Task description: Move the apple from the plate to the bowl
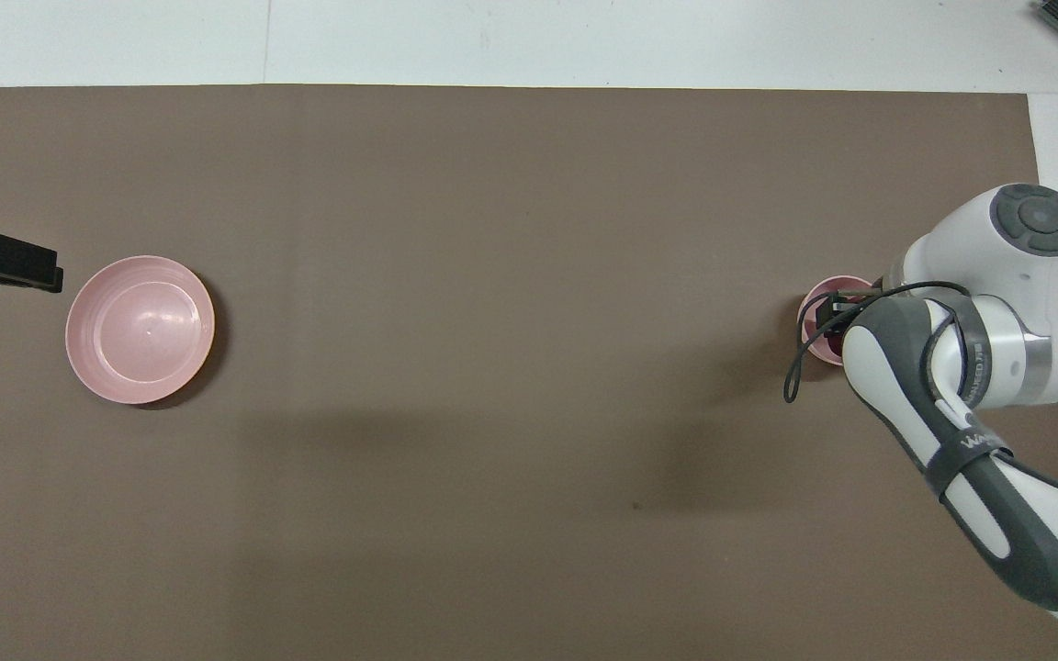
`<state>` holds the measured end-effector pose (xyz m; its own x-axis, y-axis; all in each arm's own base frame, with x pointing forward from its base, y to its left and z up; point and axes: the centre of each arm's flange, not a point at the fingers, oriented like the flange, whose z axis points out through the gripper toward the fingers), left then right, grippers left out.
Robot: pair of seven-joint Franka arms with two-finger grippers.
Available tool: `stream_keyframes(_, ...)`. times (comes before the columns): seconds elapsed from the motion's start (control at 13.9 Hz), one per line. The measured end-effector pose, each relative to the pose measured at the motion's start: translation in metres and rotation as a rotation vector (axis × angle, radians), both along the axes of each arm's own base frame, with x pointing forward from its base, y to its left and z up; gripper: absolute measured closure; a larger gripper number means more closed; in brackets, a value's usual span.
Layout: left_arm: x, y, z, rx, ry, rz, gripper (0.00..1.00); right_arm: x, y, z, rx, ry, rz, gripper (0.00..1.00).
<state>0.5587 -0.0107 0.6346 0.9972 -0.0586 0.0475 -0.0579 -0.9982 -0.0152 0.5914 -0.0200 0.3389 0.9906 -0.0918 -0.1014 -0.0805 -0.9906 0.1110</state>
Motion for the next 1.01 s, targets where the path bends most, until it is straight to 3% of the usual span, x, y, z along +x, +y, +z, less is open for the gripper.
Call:
stream_keyframes(0.5,-0.012,-0.008,0.005,-0.038,0.038,-0.012,0.00,0.001,0.001,-0.009,0.001,-0.006,0.003,0.22)
stream_keyframes(0.72,-0.019,-0.013,0.003,-0.064,0.100,-0.017,0.00,0.001,0.001,-0.010,0.001,-0.008,0.003,0.21)
stream_keyframes(0.79,-0.019,-0.012,0.005,-0.070,0.106,-0.015,0.00,0.002,0.001,-0.010,0.001,-0.008,0.003,0.18)
stream_keyframes(0.94,-0.017,-0.009,0.006,-0.072,0.108,-0.011,0.00,0.002,0.001,-0.010,0.001,-0.010,0.003,0.00)
stream_keyframes(1.01,-0.016,-0.009,0.005,-0.072,0.109,-0.010,0.00,0.002,0.001,-0.009,0.001,-0.010,0.003,0.00)
